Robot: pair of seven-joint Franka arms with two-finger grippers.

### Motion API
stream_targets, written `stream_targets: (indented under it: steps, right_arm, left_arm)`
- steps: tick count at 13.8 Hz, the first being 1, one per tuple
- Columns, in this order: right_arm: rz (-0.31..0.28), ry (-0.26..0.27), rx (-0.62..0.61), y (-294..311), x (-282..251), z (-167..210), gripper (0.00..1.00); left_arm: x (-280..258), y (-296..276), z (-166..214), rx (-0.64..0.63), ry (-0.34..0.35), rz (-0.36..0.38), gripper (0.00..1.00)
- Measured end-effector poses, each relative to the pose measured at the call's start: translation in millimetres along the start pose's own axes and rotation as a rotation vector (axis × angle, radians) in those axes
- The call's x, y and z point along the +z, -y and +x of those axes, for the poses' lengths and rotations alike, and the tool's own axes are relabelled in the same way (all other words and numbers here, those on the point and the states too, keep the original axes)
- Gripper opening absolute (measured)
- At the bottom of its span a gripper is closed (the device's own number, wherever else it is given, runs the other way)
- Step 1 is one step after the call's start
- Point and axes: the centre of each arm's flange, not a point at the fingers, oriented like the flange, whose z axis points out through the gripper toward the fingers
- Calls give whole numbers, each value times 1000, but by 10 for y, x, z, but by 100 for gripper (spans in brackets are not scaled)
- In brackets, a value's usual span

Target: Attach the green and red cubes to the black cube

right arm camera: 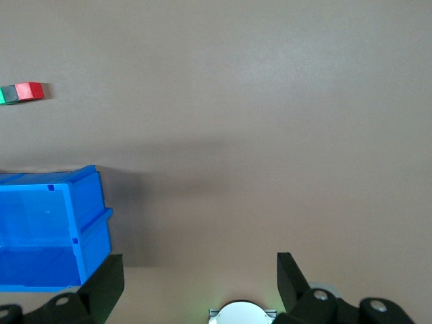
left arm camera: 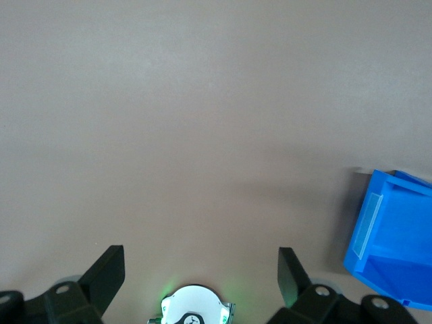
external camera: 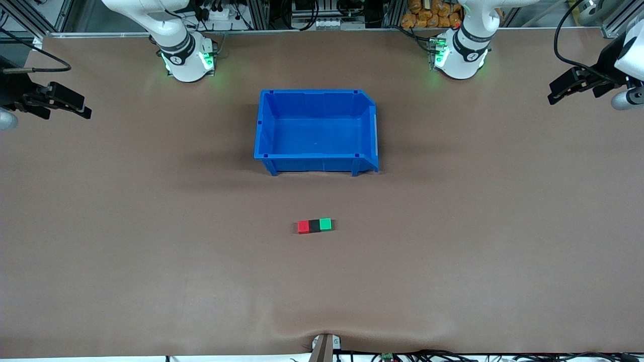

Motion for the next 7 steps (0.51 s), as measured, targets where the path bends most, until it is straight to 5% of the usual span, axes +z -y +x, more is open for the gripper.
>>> stream_targets:
  steps: [7]
  right_arm:
    - [1,0,0,2,0,0,100]
  left_arm:
    - [-57,-18,23,3,-12,-15,100]
